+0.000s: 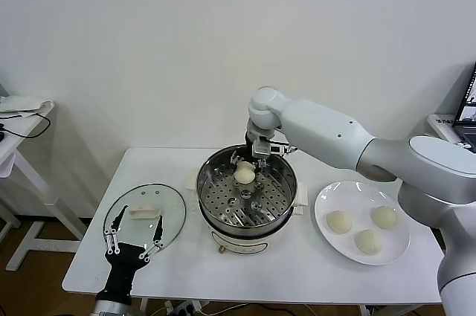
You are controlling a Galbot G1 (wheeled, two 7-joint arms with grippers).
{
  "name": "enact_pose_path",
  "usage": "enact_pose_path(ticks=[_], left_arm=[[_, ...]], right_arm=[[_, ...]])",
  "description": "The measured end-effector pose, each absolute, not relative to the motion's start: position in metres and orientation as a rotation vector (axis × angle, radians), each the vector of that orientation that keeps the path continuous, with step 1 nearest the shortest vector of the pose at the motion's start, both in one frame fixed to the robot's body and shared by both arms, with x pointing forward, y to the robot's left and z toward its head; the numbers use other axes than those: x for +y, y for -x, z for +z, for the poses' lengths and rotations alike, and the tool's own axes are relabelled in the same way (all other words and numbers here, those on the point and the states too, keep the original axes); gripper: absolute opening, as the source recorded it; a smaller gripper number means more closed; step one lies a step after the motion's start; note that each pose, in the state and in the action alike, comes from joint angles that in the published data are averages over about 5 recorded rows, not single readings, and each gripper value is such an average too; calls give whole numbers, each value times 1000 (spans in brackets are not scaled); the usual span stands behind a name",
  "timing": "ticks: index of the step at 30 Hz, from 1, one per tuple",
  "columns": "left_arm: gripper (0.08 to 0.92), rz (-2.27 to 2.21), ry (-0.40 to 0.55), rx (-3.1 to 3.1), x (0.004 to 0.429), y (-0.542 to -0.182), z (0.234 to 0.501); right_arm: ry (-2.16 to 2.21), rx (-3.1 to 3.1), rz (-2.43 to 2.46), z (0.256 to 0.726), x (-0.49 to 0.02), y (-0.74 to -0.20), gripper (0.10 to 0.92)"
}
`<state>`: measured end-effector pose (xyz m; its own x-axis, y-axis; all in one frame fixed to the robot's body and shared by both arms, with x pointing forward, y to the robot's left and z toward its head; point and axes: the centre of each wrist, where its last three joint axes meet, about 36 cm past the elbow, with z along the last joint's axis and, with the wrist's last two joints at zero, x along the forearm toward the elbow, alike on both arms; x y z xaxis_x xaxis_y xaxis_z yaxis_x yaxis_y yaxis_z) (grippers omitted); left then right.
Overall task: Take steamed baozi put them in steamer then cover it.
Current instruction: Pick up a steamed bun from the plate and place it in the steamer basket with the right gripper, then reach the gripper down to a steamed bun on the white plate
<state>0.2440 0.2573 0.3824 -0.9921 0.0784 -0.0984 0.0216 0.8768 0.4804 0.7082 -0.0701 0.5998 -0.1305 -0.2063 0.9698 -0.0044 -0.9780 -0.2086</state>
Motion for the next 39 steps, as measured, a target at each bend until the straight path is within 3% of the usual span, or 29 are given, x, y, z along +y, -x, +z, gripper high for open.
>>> enact_pose_path(ticks=[9,19,29,39], left_arm=[[823,756,-81,2937,259,-244,380],[823,760,-94,2940,258,-244,378],[823,757,-100,2949,256,-241,372],[823,768,-100,2959,255,-238,365]], right_arm=[[1995,387,-2228,634,-105,-709,823],[2143,1236,-2228,668,-238,-715,823],[2326,1982,-2145,616,-350,-679,823],[2390,2364,-2049,546,-396,-637,823]])
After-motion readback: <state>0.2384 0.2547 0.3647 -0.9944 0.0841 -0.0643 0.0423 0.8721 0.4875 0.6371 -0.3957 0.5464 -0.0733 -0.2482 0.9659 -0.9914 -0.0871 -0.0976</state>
